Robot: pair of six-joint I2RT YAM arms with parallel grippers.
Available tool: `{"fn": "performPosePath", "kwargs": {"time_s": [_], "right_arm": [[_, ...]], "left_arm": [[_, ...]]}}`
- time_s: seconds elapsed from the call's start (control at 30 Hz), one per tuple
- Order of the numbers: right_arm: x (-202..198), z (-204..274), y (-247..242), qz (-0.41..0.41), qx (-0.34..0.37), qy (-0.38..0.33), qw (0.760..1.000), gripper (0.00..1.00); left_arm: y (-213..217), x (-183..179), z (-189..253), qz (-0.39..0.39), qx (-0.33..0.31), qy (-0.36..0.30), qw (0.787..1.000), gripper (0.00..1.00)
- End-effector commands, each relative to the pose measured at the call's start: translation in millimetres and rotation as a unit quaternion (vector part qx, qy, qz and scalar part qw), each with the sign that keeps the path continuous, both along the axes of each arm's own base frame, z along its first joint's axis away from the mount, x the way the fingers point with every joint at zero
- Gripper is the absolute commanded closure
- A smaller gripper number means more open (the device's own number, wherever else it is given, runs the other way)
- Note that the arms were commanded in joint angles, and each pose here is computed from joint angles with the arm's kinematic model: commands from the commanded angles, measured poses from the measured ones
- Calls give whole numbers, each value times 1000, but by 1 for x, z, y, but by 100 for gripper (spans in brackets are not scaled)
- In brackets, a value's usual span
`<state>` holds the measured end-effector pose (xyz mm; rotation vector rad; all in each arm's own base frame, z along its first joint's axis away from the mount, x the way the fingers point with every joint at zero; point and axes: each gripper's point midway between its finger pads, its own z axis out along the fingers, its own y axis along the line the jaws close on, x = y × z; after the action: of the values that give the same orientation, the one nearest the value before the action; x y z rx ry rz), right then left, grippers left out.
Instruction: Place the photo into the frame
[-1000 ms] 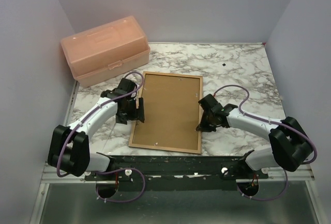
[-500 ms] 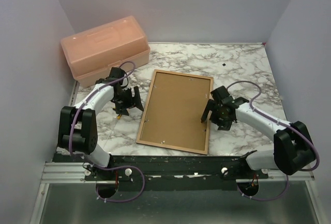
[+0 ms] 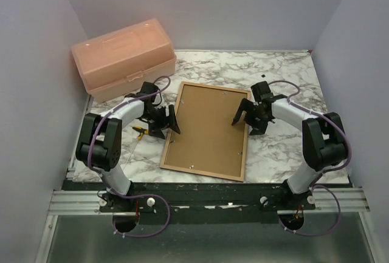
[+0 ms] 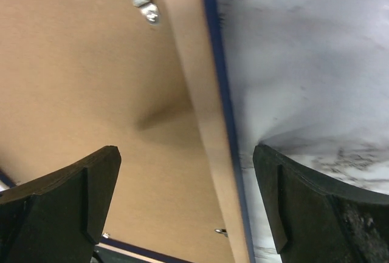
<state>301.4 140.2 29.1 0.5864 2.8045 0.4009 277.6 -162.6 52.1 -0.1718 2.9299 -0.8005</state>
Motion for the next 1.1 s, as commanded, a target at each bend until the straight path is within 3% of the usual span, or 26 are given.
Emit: {"fn": "performPosePath", "kwargs": {"time_s": [0.0, 0.37, 0.57, 0.73, 1.07], "right_arm": [[9, -8, 21, 49, 43, 9, 998, 0], [-20, -5, 25, 70, 73, 28, 994, 0], [-45, -14, 9, 49, 45, 43, 997, 0], [-13, -1, -12, 50, -34, 13, 998, 0], [55, 11, -26, 69, -124, -25, 990, 1]], "left_arm": [[-18, -19, -10, -14, -25, 24, 999, 24], [-35, -91, -17, -48, -19, 46, 998, 28], [-30, -118, -30, -38, -5, 58, 998, 26], [-17, -107, -24, -24, 41, 33, 998, 17], [-18, -76, -1, -25, 65, -1, 998, 16]]}}
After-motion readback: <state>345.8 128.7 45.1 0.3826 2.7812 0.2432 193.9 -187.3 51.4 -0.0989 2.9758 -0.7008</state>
